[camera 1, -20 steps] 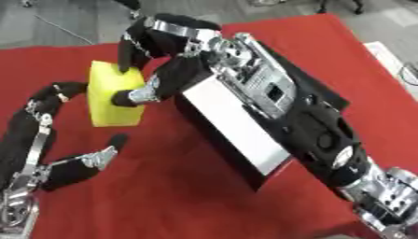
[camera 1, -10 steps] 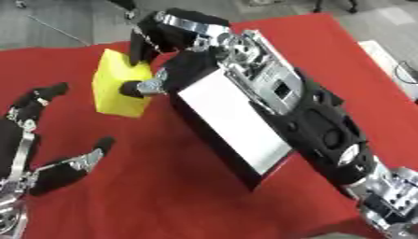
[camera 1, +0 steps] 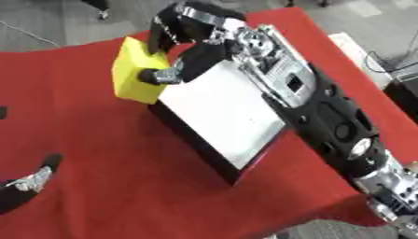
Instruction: Pick up the objects with one hand, pass them to the other hand, and then place them into the box on the other side of the table.
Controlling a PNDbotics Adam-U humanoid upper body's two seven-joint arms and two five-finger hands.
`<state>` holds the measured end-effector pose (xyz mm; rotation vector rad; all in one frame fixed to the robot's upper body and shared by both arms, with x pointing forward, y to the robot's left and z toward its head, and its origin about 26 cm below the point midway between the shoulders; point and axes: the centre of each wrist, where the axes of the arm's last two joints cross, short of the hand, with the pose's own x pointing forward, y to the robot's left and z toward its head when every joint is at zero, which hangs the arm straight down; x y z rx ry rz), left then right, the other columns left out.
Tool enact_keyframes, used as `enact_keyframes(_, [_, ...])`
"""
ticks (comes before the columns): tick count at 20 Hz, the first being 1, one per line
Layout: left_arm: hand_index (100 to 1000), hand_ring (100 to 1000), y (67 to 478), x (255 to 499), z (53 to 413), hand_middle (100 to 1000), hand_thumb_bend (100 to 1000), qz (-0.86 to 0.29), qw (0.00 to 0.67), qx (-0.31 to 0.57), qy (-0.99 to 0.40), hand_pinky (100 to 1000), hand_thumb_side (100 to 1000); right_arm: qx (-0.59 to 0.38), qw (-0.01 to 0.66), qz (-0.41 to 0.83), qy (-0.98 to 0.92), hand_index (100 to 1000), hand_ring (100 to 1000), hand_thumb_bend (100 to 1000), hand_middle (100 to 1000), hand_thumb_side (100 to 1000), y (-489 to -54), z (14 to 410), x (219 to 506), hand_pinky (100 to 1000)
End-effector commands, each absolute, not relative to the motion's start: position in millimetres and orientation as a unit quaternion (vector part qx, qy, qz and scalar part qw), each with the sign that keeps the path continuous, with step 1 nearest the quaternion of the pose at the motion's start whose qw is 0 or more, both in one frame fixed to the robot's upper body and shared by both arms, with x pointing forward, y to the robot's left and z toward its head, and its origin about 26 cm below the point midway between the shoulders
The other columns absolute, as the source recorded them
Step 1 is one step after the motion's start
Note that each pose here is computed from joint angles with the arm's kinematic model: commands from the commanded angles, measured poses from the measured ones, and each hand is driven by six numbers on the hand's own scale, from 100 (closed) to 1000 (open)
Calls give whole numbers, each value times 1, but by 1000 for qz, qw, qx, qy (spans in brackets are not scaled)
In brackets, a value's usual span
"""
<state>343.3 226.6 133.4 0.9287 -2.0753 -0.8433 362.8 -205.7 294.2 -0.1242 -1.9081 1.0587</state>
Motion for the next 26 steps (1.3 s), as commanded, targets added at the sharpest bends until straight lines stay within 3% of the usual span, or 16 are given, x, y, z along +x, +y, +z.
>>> enact_keyframes(1, [887, 846, 246, 339, 150, 746, 515, -308, 338, 384, -802, 836, 470, -81, 455, 404, -789, 482, 644, 358, 393, 100, -229, 309, 356, 725])
enact_keyframes(5, [879, 842, 261, 332, 158, 740, 430, -280, 342, 397, -804, 839, 489, -108, 488, 364, -786, 483, 645, 354, 395, 100, -264, 303, 353, 725])
enact_keyframes(8, [866, 839, 267, 329, 163, 737, 318, -252, 345, 399, -811, 840, 499, -125, 507, 340, -782, 486, 646, 353, 399, 100, -288, 300, 351, 726])
enact_keyframes(20, [849, 842, 278, 326, 172, 736, 317, -173, 345, 408, -828, 847, 515, -156, 561, 305, -754, 519, 658, 361, 437, 100, -346, 282, 353, 729])
enact_keyframes(24, [849, 842, 278, 326, 173, 736, 316, -164, 345, 408, -829, 847, 515, -175, 562, 321, -742, 671, 763, 466, 602, 100, -357, 272, 361, 775])
enact_keyframes(26, [849, 842, 279, 326, 174, 736, 315, -160, 345, 409, -830, 847, 513, -185, 554, 336, -739, 757, 823, 628, 731, 100, -361, 268, 363, 800])
